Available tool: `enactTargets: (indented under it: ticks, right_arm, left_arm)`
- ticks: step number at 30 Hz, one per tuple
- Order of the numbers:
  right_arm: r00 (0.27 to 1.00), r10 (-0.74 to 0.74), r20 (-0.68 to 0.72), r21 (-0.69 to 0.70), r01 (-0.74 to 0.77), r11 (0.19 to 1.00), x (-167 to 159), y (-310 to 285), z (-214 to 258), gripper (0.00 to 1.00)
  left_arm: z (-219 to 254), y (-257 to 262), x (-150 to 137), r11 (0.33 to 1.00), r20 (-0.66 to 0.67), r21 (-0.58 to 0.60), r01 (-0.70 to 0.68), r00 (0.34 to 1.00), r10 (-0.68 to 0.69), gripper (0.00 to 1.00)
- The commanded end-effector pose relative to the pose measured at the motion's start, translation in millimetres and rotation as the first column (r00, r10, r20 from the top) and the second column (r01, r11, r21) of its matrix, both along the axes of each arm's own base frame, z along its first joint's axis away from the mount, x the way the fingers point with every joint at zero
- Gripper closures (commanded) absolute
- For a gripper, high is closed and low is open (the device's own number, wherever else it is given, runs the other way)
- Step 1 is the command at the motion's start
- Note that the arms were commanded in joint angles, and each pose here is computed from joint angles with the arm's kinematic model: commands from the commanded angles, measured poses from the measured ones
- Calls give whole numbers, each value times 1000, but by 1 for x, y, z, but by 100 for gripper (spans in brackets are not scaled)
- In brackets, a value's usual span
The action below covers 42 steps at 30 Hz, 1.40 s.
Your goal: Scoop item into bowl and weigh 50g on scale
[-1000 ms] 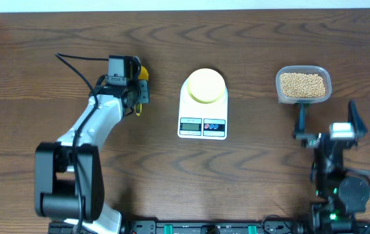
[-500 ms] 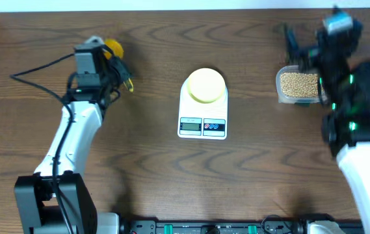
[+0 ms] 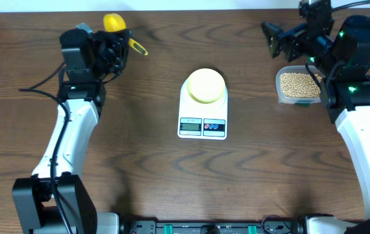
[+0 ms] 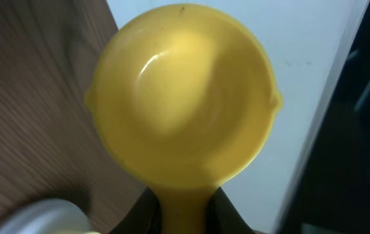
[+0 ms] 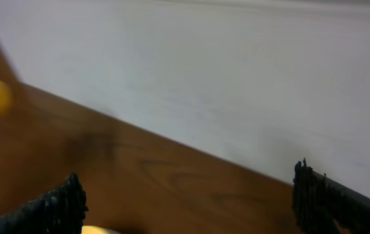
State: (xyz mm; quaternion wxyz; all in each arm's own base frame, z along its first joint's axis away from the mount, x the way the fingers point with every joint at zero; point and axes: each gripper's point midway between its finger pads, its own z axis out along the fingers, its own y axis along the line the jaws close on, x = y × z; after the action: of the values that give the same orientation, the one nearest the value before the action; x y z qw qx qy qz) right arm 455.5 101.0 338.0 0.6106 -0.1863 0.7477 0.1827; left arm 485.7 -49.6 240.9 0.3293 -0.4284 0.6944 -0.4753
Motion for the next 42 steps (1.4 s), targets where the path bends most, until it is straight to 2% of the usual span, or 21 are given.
enactTargets:
  ticks: [1, 3, 4, 5, 6, 10, 16, 22, 29, 37, 40, 42]
  right_arm:
    - [992, 112, -56, 162, -102, 982, -7, 23, 8, 11]
    - [989, 118, -88, 195, -99, 976, -3, 29, 1, 46]
    - [986, 127, -108, 207, -103, 973, -1, 33, -4, 58]
    - [982, 139, -128, 218, -109, 970, 0, 40, -10, 64]
    - [974, 162, -159, 227, -124, 966, 1, 55, -21, 58]
    - [962, 183, -205, 206, -140, 968, 3, 92, -47, 51]
    - [966, 193, -169, 176, -163, 971, 2, 145, -58, 42]
    - [952, 280, -123, 182, -256, 950, -14, 194, -58, 38]
    - [950, 289, -122, 171, -266, 949, -26, 216, -60, 39]
    - [945, 303, -121, 171, -281, 944, -31, 223, -59, 47]
    - [945, 302, -123, 170, -280, 945, -31, 222, -60, 68]
    - [946, 302, -123, 170, -279, 945, -31, 222, -60, 77]
  left_arm:
    - [23, -23, -3, 987, -16, -159, 8, 1000, -11, 93]
    - [23, -32, -4, 987, -16, -159, 28, 999, -30, 93]
    - [23, -37, -5, 986, -16, -160, 37, 999, -40, 93]
    - [23, -41, -6, 985, -18, -166, 43, 999, -47, 93]
    - [24, -48, -6, 985, -19, -168, 48, 998, -52, 93]
    - [24, -56, -6, 987, -14, -153, 37, 999, -40, 93]
    - [24, -69, -8, 986, -15, -156, 60, 998, -63, 93]
    - [23, -80, -12, 969, -60, -241, 46, 996, -63, 92]
    - [23, -102, -18, 965, -63, -248, 90, 992, -109, 92]
    - [28, -122, -24, 957, -45, -252, 142, 986, -158, 92]
    - [29, -126, -27, 951, -42, -260, 170, 982, -187, 93]
    - [31, -130, -29, 945, -35, -266, 191, 978, -207, 92]
